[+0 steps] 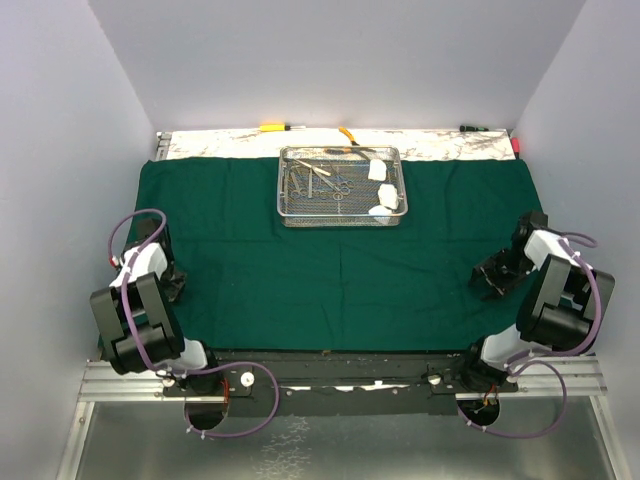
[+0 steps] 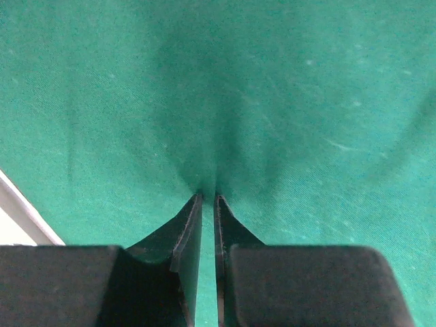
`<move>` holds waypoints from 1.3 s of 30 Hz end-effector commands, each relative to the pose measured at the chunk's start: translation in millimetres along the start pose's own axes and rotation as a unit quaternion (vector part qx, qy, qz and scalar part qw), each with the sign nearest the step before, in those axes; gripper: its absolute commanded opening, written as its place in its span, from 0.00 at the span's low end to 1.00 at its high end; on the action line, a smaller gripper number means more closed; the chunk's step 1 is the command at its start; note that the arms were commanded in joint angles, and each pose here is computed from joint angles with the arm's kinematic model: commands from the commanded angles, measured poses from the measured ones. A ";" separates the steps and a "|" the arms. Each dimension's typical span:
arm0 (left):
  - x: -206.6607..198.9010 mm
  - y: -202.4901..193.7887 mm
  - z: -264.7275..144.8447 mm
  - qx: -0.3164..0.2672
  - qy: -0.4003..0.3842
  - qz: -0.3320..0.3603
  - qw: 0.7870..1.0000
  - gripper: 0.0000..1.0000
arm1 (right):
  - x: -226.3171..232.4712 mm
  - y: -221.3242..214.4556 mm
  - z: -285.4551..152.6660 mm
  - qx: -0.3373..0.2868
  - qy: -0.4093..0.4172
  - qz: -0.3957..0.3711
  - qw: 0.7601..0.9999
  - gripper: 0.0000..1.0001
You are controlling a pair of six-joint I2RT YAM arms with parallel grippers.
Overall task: Open and lay out the surgical kit
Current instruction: Smooth out the surgical kit at the center of the board.
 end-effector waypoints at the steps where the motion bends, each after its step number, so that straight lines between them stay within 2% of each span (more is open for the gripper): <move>1: 11.9 -3.7 20.9 0.020 0.062 -0.031 0.997 0.13 | -4.4 -7.3 13.0 0.044 -0.018 0.022 0.999 0.51; 6: 30.9 -14.2 37.6 0.051 0.118 -0.053 0.990 0.04 | -16.3 -3.3 22.6 0.052 -0.091 0.030 0.994 0.51; 12: 37.2 -10.0 33.8 0.042 0.142 -0.083 0.985 0.00 | -20.3 3.2 25.1 0.062 -0.129 0.034 0.989 0.51; 16: 36.6 -9.8 27.7 0.047 0.134 -0.089 0.986 0.00 | -25.7 8.0 16.9 0.047 -0.169 0.044 0.983 0.51; 20: 38.6 -11.6 17.8 0.051 0.118 -0.101 0.986 0.00 | -25.5 23.2 -0.2 -0.001 -0.185 0.048 0.982 0.51; 22: 32.6 -5.0 11.6 0.042 0.100 -0.107 0.988 0.00 | -18.2 37.5 -9.5 -0.027 -0.164 0.043 0.985 0.51; 26: 6.2 20.7 -4.1 0.013 0.036 -0.107 0.993 0.05 | 6.9 72.6 -34.8 -0.093 -0.072 0.010 0.993 0.51; 29: -26.9 37.9 -18.5 0.012 -0.058 -0.087 0.994 0.09 | 26.1 103.1 -47.6 -0.155 -0.001 -0.044 0.987 0.52; 32: -62.0 45.8 -38.3 0.001 -0.138 -0.057 0.989 0.15 | 44.0 131.1 -49.6 -0.187 0.051 -0.089 0.977 0.56; 37: -122.9 58.0 -63.3 -0.031 -0.237 0.016 0.971 0.28 | 63.1 172.1 -37.3 -0.214 0.067 -0.150 0.963 0.67; 39: -144.7 60.0 -58.9 -0.027 -0.260 0.044 0.964 0.32 | 68.1 188.7 -29.2 -0.222 0.059 -0.165 0.959 0.72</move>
Point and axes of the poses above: each gripper's point midway between its finger pads, its own z axis out along the fingers, its own x axis along the line the jaws close on, y = z × x, the point moved 8 cm from there along -z, back along the fingers, and after that the axes turned 15 degrees about -z, right-handed, at the moved point
